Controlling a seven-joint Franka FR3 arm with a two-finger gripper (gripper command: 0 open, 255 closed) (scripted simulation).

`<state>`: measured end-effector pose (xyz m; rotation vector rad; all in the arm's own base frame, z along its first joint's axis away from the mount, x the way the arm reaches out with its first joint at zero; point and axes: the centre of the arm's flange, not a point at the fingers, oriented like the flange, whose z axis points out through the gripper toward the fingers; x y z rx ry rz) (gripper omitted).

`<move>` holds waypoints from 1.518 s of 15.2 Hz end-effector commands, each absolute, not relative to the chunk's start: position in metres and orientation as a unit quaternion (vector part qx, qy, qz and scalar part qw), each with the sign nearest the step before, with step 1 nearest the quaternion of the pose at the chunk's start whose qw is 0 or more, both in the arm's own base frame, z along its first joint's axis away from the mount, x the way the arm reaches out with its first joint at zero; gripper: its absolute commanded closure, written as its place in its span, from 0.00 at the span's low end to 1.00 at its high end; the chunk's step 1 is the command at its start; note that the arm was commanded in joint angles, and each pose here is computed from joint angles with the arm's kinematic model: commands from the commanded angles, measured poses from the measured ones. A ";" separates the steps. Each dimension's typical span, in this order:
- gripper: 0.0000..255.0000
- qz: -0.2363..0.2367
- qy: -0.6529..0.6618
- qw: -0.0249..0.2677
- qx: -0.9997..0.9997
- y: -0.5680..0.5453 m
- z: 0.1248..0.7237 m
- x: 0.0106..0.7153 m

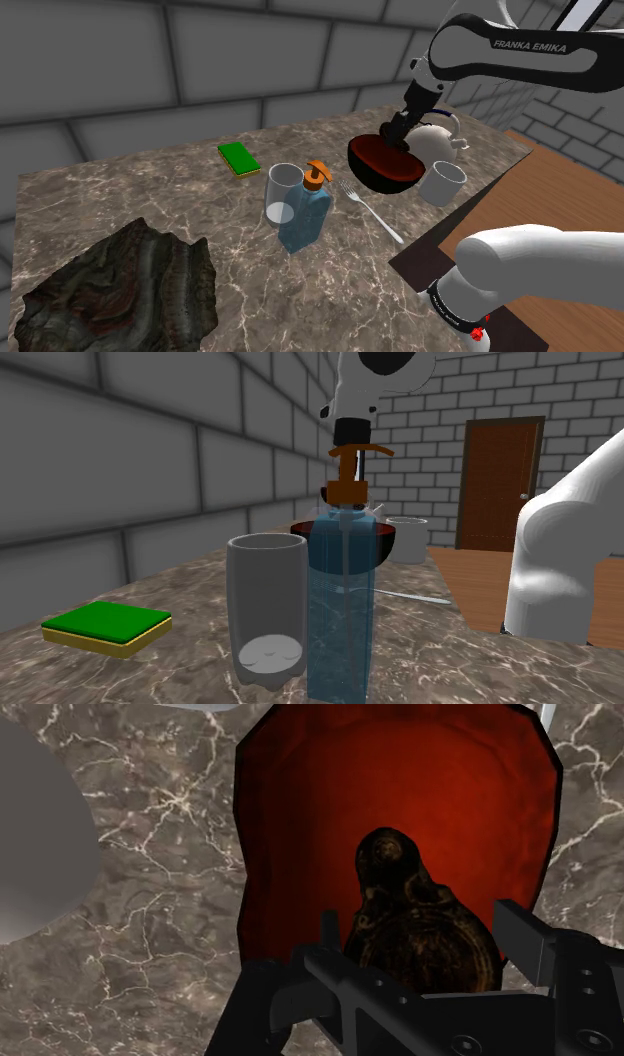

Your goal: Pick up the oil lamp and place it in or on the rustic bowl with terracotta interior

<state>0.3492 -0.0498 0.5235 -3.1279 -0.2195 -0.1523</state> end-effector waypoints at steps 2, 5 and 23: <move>1.00 -0.049 -0.070 0.001 -0.996 -0.050 0.507 0.349; 1.00 -0.049 -0.070 0.001 -0.996 -0.050 0.491 0.349; 0.00 -0.049 -0.070 0.001 -0.996 -0.051 0.508 0.347</move>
